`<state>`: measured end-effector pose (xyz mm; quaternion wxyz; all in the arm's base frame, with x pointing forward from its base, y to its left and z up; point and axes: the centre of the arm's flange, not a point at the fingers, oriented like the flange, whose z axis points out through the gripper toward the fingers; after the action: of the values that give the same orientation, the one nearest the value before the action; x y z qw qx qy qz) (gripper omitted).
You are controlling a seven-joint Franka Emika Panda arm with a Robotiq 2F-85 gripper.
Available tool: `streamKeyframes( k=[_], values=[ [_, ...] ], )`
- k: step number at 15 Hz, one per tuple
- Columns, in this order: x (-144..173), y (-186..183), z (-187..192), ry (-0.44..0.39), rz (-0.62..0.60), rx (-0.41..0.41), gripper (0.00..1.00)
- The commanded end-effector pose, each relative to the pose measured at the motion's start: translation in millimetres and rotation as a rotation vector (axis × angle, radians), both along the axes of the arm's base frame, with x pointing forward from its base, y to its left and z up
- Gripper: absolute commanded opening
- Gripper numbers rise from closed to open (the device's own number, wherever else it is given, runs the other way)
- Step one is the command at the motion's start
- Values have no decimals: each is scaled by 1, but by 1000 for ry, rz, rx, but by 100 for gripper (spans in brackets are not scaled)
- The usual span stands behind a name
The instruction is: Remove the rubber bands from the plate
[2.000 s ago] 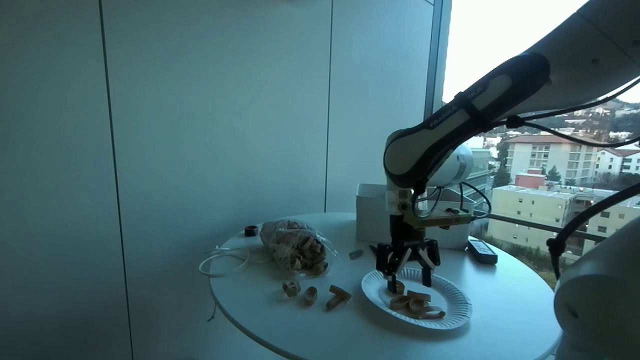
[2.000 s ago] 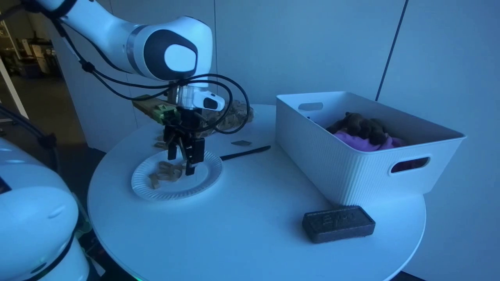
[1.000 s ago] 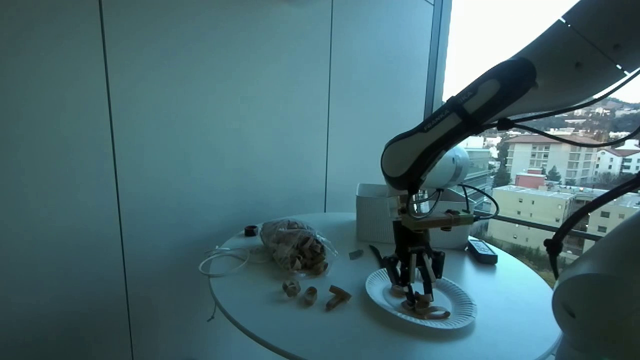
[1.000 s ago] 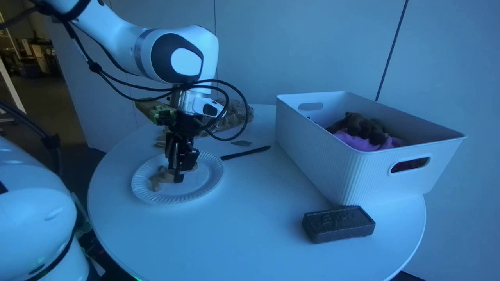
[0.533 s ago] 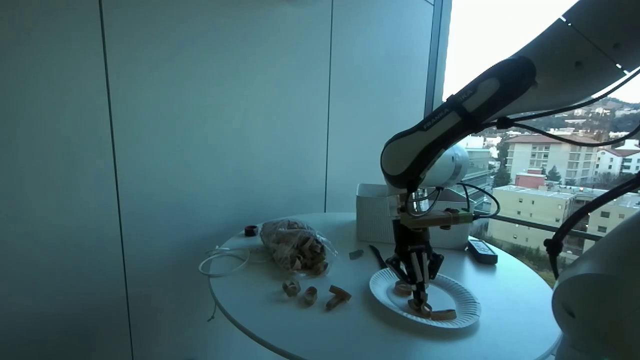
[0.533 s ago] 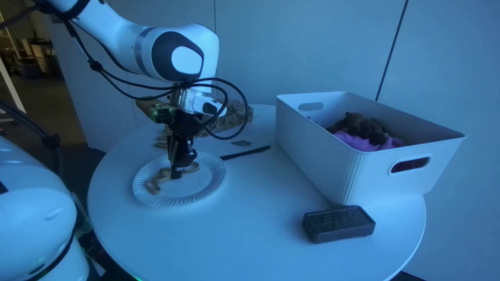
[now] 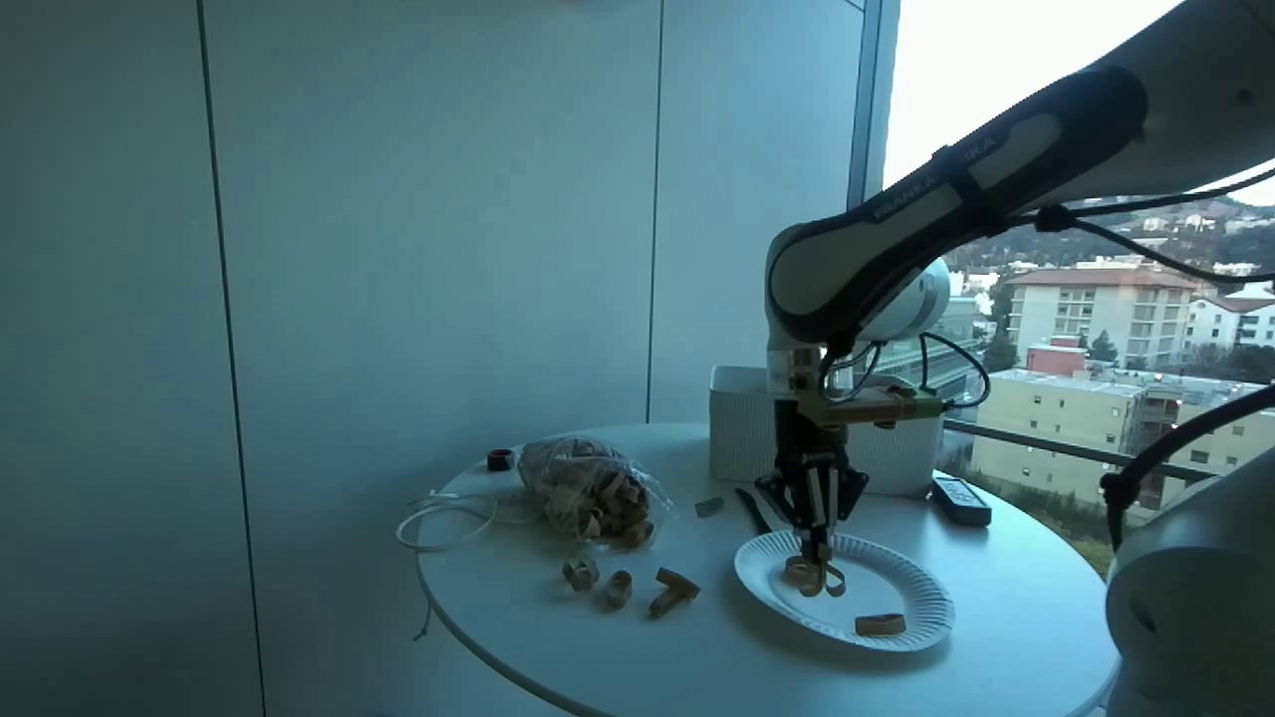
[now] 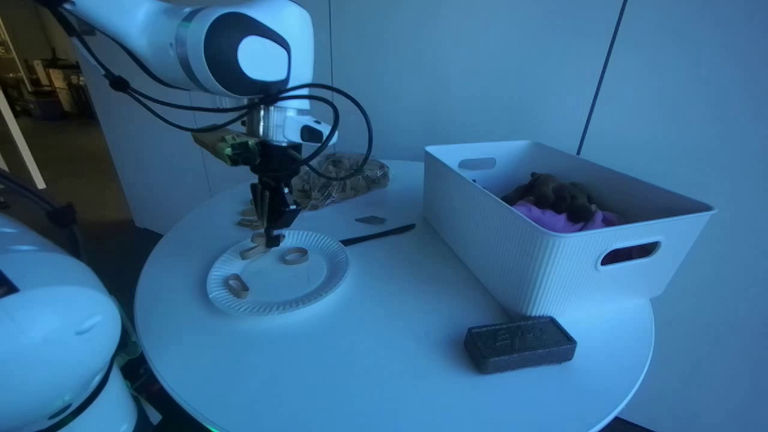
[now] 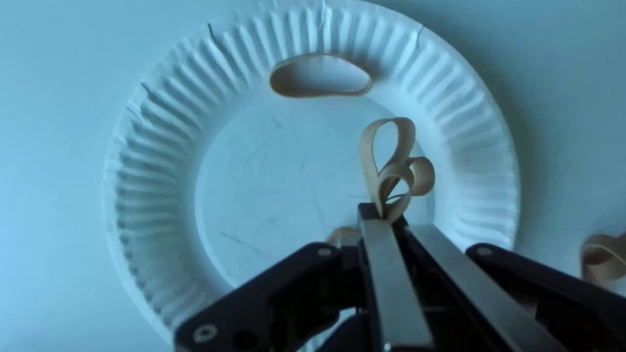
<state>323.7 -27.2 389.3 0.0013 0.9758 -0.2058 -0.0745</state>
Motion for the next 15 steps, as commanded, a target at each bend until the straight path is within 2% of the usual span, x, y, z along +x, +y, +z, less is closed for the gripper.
streamKeyframes(
  k=[1, 2, 8, 12, 15],
  values=[
    [-37, 38, 23, -139, 142, -6, 5],
    [-36, 50, 27, -166, 185, -4, 1],
    [-12, 122, 24, -300, 475, -59, 1],
    [16, 157, 9, -433, 634, -147, 1],
    [33, 168, -4, -483, 705, -206, 1]
  ],
)
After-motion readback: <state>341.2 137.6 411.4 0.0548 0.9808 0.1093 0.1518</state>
